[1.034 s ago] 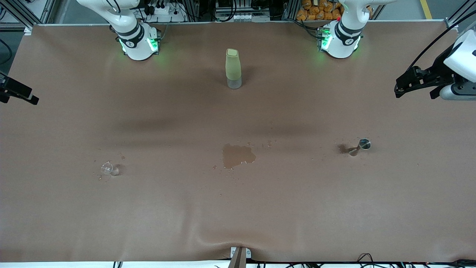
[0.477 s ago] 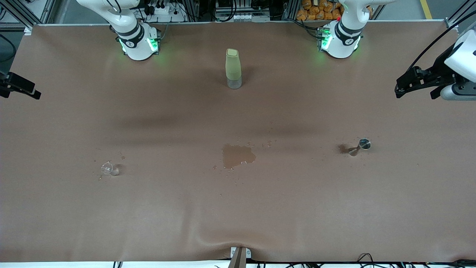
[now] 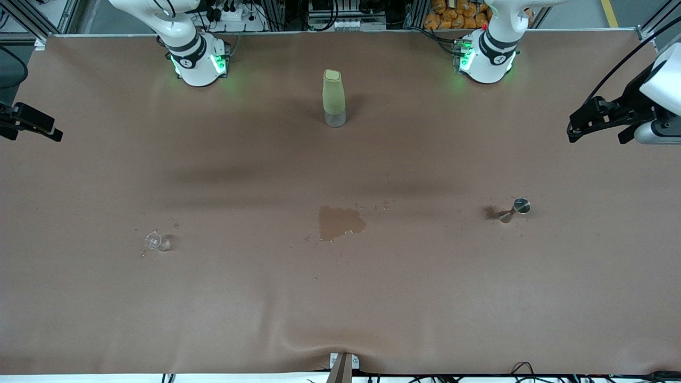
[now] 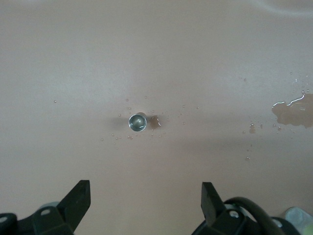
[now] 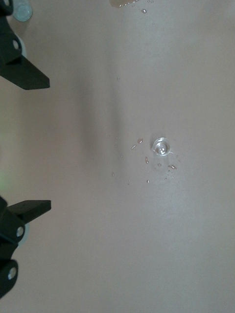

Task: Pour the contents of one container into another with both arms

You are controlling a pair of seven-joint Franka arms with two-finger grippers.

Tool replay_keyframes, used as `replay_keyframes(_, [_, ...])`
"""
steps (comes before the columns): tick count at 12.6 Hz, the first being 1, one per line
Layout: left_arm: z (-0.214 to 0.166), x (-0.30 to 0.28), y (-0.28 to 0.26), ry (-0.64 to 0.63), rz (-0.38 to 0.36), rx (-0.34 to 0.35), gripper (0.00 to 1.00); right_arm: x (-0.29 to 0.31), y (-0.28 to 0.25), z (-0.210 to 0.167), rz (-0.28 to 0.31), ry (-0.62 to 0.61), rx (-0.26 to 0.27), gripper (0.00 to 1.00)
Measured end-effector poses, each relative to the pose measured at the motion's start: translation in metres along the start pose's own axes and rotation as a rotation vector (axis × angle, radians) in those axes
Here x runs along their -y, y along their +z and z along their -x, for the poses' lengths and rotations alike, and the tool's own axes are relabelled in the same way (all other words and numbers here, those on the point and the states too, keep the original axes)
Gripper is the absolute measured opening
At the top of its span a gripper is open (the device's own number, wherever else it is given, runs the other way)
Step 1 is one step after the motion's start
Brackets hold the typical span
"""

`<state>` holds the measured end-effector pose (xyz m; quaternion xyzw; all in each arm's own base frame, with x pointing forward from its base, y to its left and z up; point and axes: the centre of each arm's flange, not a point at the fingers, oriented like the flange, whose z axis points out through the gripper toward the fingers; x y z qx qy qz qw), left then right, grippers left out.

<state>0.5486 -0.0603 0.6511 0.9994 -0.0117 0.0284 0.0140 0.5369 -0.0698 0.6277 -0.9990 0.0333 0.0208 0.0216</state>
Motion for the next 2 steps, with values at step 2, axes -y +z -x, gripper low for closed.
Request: replay_keyframes(2, [-0.0003, 0.0021, 0.0000, -0.004, 0.000, -0.001, 1.00, -0.0001, 0.0000, 0.0000, 0.001, 0.000, 0.000, 1.00])
